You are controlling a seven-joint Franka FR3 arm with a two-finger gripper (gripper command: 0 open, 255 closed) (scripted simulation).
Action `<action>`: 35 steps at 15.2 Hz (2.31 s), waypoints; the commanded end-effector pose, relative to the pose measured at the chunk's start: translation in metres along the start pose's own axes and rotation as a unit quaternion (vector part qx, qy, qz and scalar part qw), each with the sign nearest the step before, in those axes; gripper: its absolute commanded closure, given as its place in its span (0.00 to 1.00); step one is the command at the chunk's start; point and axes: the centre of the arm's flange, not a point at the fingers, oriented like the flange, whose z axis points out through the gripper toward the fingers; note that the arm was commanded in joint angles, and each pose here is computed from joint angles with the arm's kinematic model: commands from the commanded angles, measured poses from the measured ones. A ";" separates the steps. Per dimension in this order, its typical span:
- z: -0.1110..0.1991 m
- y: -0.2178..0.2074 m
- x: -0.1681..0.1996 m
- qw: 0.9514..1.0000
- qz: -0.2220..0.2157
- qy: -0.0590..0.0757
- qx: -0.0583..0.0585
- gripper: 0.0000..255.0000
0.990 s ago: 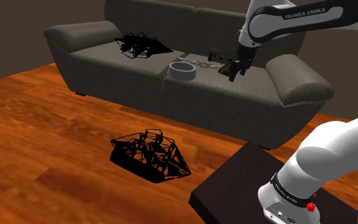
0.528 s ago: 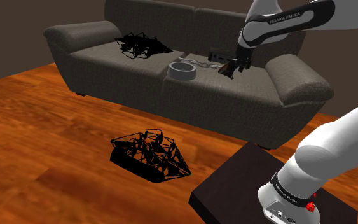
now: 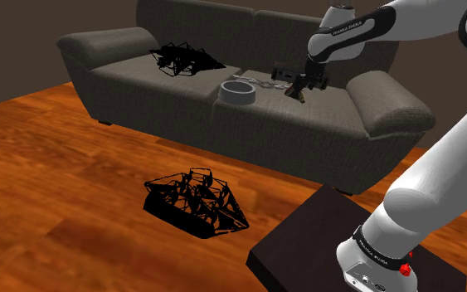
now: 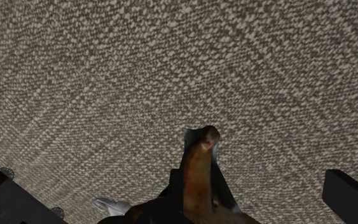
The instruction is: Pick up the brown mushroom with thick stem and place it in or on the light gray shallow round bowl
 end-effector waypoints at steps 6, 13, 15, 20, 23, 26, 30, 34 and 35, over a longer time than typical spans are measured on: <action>0.035 0.025 0.017 1.000 0.014 0.014 -0.005 0.00; 0.053 0.025 0.017 1.000 0.014 0.014 -0.005 0.00; 0.053 0.025 0.017 1.000 0.014 0.014 -0.005 0.00; 0.053 0.025 0.017 1.000 0.014 0.014 -0.005 1.00; 0.053 0.025 0.017 1.000 0.014 0.014 -0.005 1.00; 0.053 0.025 0.017 1.000 0.014 0.014 -0.005 1.00; 0.038 0.028 0.021 1.000 0.014 0.014 -0.005 1.00; 0.018 0.032 0.027 1.000 0.014 0.014 -0.005 1.00; 0.013 0.033 0.028 1.000 0.014 0.014 -0.005 1.00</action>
